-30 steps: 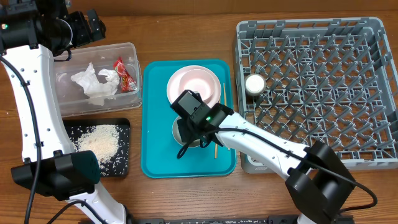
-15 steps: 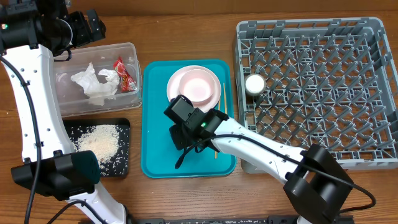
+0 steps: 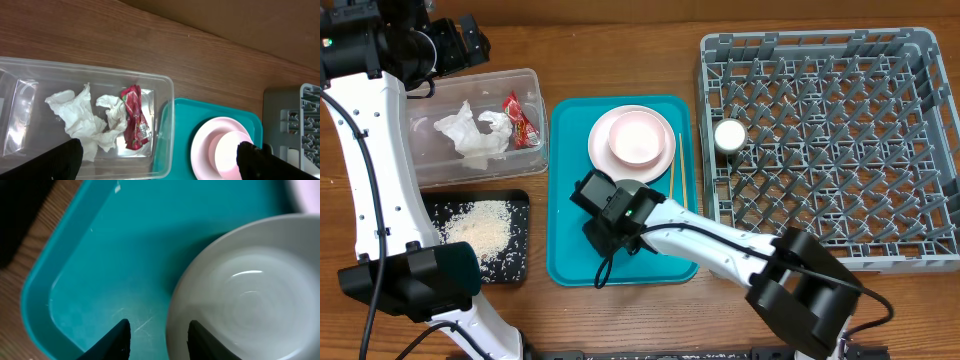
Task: Sort waste into correct bins and load items into the dishwasher
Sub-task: 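Grasp the rim of the small white bowl with the right gripper, then lift the bowl and carry it right into the grey rack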
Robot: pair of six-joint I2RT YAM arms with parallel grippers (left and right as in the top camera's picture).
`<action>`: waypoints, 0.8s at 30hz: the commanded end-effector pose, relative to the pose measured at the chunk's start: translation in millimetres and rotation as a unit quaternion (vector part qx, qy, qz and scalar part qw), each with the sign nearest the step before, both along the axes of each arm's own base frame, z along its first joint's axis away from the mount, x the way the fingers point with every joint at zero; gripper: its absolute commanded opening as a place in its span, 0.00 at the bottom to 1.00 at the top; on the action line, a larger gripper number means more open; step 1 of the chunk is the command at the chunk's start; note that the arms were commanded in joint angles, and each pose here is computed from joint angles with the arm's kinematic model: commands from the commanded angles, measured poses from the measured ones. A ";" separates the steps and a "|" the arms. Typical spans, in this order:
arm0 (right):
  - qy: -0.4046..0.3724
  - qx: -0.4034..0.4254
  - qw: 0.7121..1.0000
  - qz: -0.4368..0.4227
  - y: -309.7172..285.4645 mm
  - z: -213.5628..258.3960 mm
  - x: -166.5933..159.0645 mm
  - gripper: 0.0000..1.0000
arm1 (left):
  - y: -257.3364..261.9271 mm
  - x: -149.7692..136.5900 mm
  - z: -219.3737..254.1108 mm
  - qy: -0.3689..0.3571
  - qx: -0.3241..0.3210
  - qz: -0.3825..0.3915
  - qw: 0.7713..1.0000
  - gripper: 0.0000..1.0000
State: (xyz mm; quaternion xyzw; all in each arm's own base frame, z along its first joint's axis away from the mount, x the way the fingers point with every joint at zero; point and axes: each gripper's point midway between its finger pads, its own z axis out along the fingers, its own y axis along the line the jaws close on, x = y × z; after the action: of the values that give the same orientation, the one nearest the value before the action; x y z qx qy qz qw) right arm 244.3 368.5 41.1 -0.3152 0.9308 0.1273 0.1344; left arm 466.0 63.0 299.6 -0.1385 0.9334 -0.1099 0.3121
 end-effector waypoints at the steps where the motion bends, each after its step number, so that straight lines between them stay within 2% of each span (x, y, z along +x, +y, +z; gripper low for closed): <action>1: -0.002 -0.010 1.000 0.014 -0.2 -7.4 -1.6 0.37 | 0.2 -0.4 5.7 -0.006 0.001 0.005 1.000 1.00; 4: -0.002 -0.010 1.000 0.014 -0.1 -7.3 -1.5 0.22 | 0.2 -0.4 5.7 -0.006 0.001 0.005 1.000 1.00; 8: 0.000 -0.013 1.000 0.014 -1.5 -7.9 -2.7 0.16 | 0.2 -0.4 5.8 -0.007 0.001 0.005 1.000 1.00; 11: 0.000 -0.012 1.000 0.014 -1.2 -7.5 -2.5 0.09 | 0.2 -0.4 5.7 -0.006 0.001 0.005 1.000 1.00; 12: 0.000 -0.011 1.000 0.014 -0.4 -6.6 -2.1 0.04 | 0.2 -0.4 5.8 -0.007 0.001 0.005 1.000 1.00; 18: -0.004 0.008 1.000 0.013 6.4 16.1 -0.4 0.04 | 0.2 -0.4 5.8 -0.007 0.001 0.005 1.000 1.00; 24: -0.019 0.076 0.997 0.022 19.2 88.3 0.1 0.04 | 0.2 -0.4 5.7 -0.006 0.001 0.005 1.000 1.00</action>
State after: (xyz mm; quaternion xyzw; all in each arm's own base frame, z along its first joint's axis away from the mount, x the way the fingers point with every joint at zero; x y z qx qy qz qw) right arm 241.5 367.7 63.9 -0.3275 0.9274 0.1262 0.1295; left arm 466.0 63.0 299.6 -0.1385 0.9334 -0.1099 0.3121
